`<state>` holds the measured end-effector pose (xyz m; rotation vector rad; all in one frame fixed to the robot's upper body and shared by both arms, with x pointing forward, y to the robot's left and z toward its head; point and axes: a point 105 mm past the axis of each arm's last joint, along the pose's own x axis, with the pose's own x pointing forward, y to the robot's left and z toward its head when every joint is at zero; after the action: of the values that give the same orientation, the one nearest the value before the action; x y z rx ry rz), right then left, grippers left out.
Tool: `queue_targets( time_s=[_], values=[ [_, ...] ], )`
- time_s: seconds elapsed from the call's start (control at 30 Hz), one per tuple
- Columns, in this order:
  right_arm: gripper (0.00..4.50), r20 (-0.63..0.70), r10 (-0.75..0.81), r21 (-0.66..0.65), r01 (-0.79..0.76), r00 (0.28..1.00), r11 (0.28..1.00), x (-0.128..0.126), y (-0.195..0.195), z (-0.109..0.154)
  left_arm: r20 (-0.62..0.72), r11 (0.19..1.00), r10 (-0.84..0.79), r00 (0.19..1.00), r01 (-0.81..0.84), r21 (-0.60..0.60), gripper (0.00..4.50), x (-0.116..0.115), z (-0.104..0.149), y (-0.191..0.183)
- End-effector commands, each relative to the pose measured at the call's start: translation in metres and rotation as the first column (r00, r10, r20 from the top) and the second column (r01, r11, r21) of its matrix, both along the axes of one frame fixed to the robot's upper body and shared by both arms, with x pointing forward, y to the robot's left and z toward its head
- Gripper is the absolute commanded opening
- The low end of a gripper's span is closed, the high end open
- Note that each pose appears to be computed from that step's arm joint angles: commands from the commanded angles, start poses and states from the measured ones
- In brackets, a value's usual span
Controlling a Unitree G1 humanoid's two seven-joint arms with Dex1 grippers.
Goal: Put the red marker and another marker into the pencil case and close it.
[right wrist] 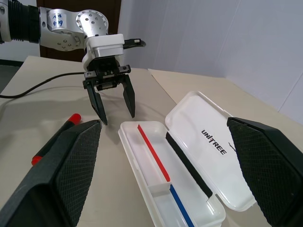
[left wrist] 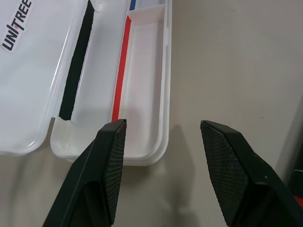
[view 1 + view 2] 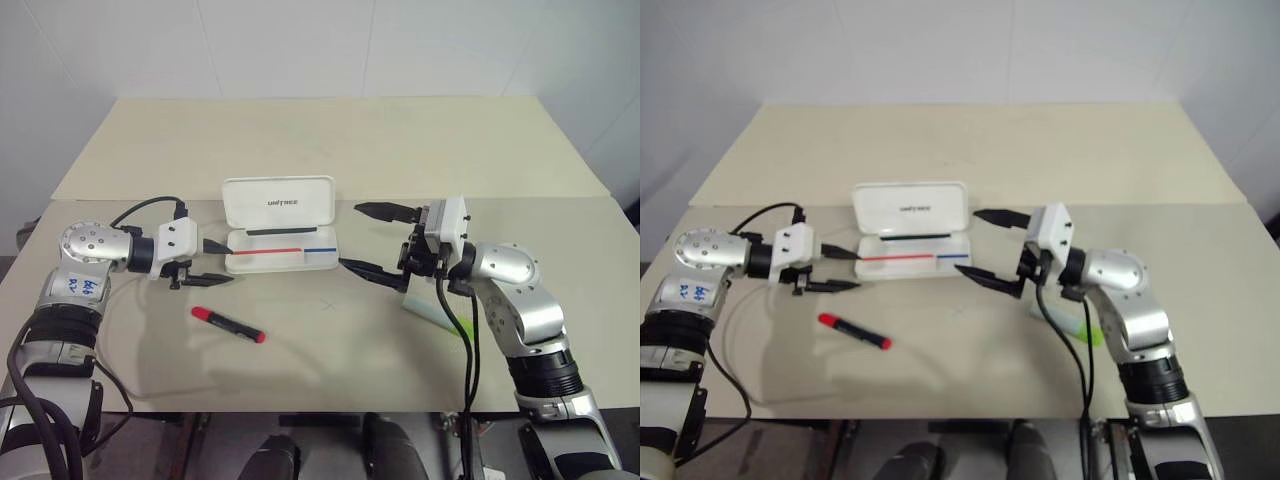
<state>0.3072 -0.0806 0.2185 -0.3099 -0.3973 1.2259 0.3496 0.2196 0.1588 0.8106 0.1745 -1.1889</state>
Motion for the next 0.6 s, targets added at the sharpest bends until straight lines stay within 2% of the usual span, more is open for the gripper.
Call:
queue_targets(
  time_s=[0.03,0.3,0.6],
  values=[
    [4.50,0.061,0.011,0.024,-0.013,0.998,1.000,-0.007,0.002,0.012,0.026,0.998,-0.025,0.999,0.023,0.059,2.57,0.003,0.002,-0.003],
    [4.50,0.061,0.006,0.032,-0.008,0.998,0.999,-0.007,0.003,0.013,-0.003,0.996,-0.006,1.000,0.006,0.092,2.57,0.014,-0.008,-0.013],
    [4.50,0.066,-0.009,0.038,0.006,0.998,0.999,-0.007,0.002,0.015,-0.018,0.998,0.016,1.000,-0.015,0.061,2.57,0.019,-0.008,-0.016]
  ],
)
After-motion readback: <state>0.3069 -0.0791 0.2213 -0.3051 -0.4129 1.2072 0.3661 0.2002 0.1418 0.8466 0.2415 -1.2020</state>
